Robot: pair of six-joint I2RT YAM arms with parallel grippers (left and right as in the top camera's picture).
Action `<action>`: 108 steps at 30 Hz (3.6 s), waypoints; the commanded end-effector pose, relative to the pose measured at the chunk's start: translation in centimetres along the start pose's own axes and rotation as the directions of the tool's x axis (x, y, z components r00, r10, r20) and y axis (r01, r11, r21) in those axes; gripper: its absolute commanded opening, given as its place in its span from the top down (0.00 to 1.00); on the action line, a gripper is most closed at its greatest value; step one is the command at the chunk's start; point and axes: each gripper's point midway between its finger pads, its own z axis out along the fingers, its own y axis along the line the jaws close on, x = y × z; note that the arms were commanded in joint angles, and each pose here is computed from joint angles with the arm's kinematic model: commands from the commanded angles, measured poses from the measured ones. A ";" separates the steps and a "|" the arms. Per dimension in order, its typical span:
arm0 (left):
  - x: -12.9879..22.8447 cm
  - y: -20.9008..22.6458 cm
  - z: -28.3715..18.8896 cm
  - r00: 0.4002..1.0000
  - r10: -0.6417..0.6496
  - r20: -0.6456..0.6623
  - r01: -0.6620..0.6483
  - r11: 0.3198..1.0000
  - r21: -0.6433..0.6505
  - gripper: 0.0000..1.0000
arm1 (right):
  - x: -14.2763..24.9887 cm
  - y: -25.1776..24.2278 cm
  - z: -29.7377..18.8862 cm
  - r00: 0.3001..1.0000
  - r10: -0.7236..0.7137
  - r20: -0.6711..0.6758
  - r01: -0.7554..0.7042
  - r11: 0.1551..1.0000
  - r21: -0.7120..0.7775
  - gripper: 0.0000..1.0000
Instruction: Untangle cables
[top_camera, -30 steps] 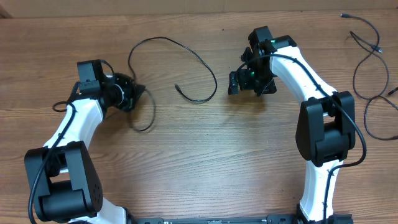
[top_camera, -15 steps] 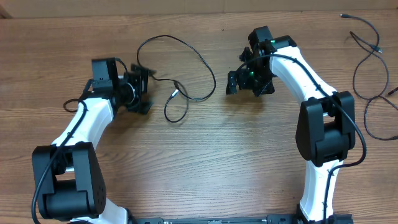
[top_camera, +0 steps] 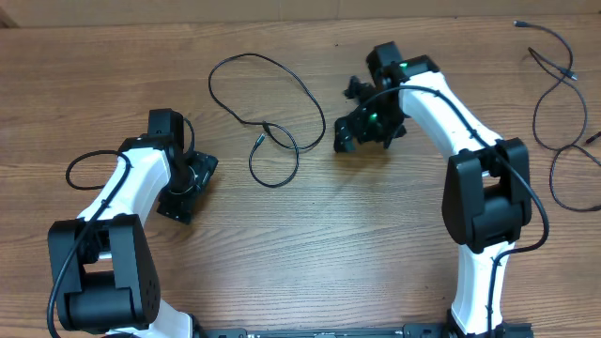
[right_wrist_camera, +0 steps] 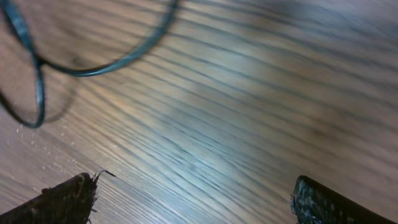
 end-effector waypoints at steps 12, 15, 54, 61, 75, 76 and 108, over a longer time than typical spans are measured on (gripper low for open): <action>-1.0 0.4 0.1 0.998 0.031 0.063 -0.029 0.999 -0.036 0.01 | -5.8 10.6 0.5 0.799 -0.565 0.206 0.562 0.823 0.078 0.00; -1.0 0.4 0.1 0.998 0.030 0.063 -0.028 0.999 -0.036 0.00 | -7.3 10.5 1.1 0.777 -0.583 0.238 0.570 0.812 0.126 0.00; -1.0 0.4 0.1 0.998 0.030 0.063 -0.028 0.999 -0.035 0.00 | -10.1 1.8 -7.4 0.883 -0.432 0.184 0.331 0.851 0.408 0.96; -1.0 0.4 0.1 0.998 0.030 0.063 -0.028 0.999 -0.035 0.01 | -10.0 -4.0 -19.3 0.863 -0.346 0.367 0.137 0.861 0.491 0.96; -1.0 0.4 0.1 0.998 0.030 0.063 -0.028 0.999 -0.036 0.01 | -7.7 -19.7 -24.0 0.810 -0.142 0.569 -0.121 0.909 0.399 0.96; -1.0 0.4 0.1 0.998 0.030 0.063 -0.028 0.999 -0.036 0.01 | -7.4 -20.7 -23.3 0.815 -0.124 0.565 -0.133 0.910 0.392 0.96; -1.0 0.4 0.1 0.998 0.030 0.063 -0.028 0.999 -0.036 0.00 | -2.0 -32.1 -18.0 0.760 0.227 0.609 -0.362 0.926 0.107 0.00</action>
